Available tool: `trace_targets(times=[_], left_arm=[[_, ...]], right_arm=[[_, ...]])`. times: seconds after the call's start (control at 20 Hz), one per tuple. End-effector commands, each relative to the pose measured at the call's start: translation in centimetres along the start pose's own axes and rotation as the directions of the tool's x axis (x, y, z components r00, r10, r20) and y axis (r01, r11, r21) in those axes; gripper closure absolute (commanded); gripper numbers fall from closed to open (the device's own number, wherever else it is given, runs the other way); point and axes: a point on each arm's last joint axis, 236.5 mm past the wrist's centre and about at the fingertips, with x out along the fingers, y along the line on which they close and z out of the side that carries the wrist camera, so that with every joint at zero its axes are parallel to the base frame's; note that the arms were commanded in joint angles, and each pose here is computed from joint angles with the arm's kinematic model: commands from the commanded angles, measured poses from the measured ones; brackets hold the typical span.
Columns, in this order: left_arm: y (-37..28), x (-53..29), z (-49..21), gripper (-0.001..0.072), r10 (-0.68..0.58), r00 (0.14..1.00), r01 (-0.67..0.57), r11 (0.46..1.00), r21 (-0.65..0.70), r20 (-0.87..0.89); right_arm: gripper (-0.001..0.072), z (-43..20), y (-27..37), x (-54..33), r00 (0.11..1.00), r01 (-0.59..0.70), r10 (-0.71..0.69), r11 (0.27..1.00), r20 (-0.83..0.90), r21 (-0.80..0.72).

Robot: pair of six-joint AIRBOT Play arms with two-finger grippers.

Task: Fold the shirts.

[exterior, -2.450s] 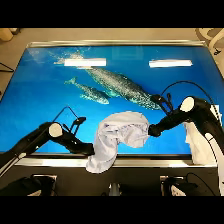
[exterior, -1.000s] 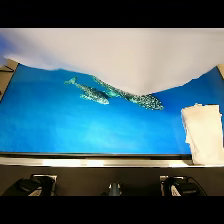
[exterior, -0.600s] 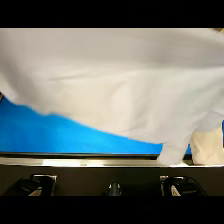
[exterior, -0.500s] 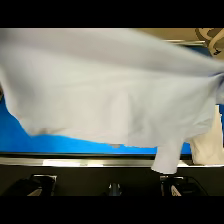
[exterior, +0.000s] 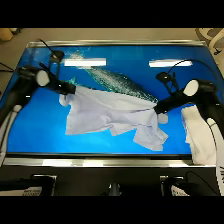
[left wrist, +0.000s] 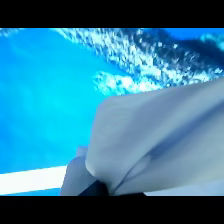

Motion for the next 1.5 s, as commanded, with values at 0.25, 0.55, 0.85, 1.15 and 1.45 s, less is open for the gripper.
trace_targets(times=[0.25, 0.55, 0.85, 1.15, 1.45], left_arm=[[-0.2, 6.1, -5.2, 0.0098, -0.002, 0.965, -0.007, 0.999, -0.031, -0.261], [5.5, -0.9, -7.9, 0.009, -0.129, 0.948, 0.065, 0.973, -0.22, -0.292], [2.8, 1.1, -21.2, 0.011, -0.389, 0.837, 0.166, 0.851, -0.498, -0.386], [-1.1, 4.6, -22.4, 0.011, -0.482, 0.822, 0.228, 0.766, -0.601, -0.303], [-0.5, 6.4, -20.9, 0.0284, -0.443, 0.863, 0.222, 0.764, -0.605, -0.242]], right_arm=[[0.0235, 5.7, -2.0, 3.5, 0.972, -0.011, -0.022, 0.991, 0.235, 0.135], [0.0167, -3.2, -7.3, -5.2, 0.993, 0.116, -0.115, 0.991, -0.016, 0.06], [0.0216, -8.6, -7.2, -5.6, 0.995, 0.023, -0.008, 0.99, -0.102, 0.142], [0.0227, -8.6, -6.2, -5.1, 0.995, -0.022, 0.036, 0.989, -0.094, 0.148], [0.0224, -9.6, -5.4, -4.8, 0.99, -0.05, 0.07, 0.986, -0.126, 0.156]])
